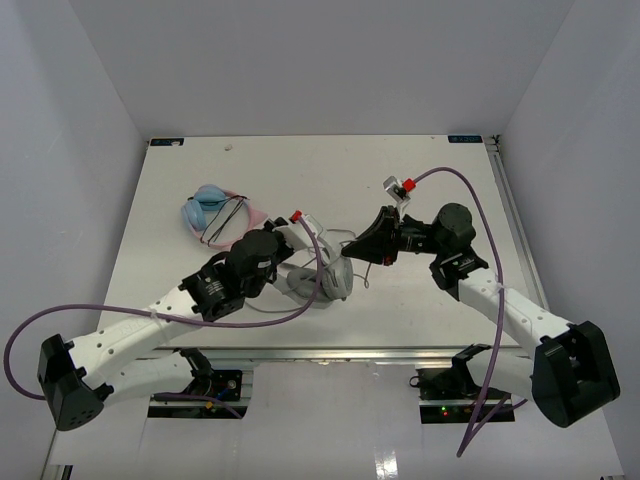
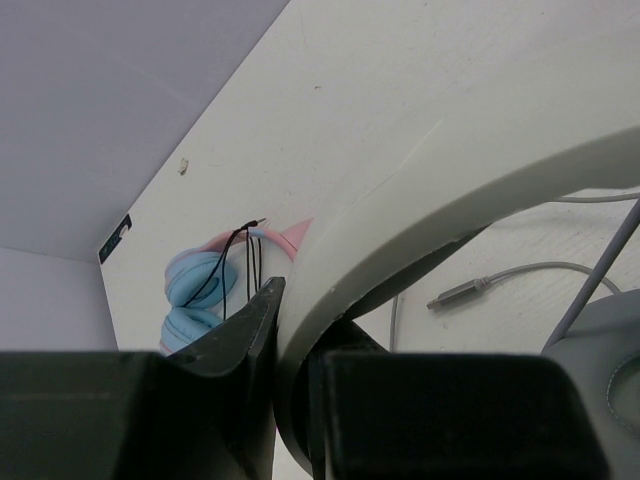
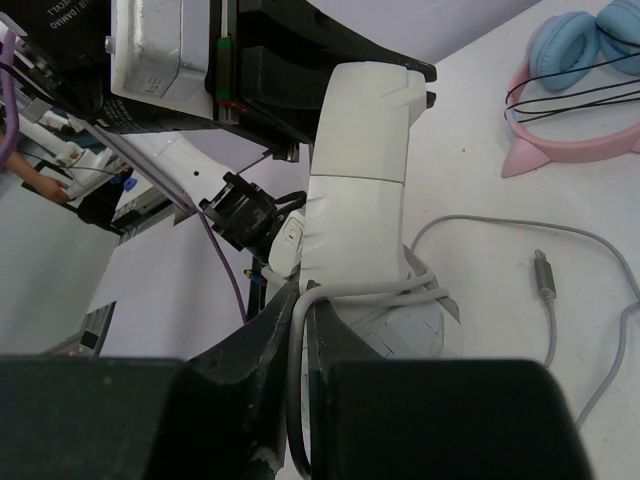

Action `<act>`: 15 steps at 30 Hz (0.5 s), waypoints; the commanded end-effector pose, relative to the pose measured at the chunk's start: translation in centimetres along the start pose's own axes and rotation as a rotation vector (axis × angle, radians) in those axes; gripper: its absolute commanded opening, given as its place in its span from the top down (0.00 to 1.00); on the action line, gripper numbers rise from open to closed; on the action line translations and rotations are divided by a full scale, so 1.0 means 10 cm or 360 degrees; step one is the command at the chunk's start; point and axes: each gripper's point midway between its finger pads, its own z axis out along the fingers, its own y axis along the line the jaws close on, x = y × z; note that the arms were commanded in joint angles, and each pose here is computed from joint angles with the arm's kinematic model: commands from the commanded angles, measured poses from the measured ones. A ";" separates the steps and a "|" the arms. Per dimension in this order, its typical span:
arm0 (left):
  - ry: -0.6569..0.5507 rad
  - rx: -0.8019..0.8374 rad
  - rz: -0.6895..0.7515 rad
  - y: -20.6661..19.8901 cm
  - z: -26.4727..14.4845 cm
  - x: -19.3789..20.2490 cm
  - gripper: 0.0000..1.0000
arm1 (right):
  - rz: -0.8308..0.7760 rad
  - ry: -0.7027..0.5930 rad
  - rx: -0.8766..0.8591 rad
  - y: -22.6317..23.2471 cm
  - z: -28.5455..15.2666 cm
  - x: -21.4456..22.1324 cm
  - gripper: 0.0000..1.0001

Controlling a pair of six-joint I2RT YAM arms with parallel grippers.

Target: Wrap the headphones

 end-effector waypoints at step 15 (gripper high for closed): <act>0.0515 -0.0298 -0.0349 0.23 0.19 0.26 1.00 | -0.0151 -0.0034 -0.0282 0.50 0.32 -0.02 0.82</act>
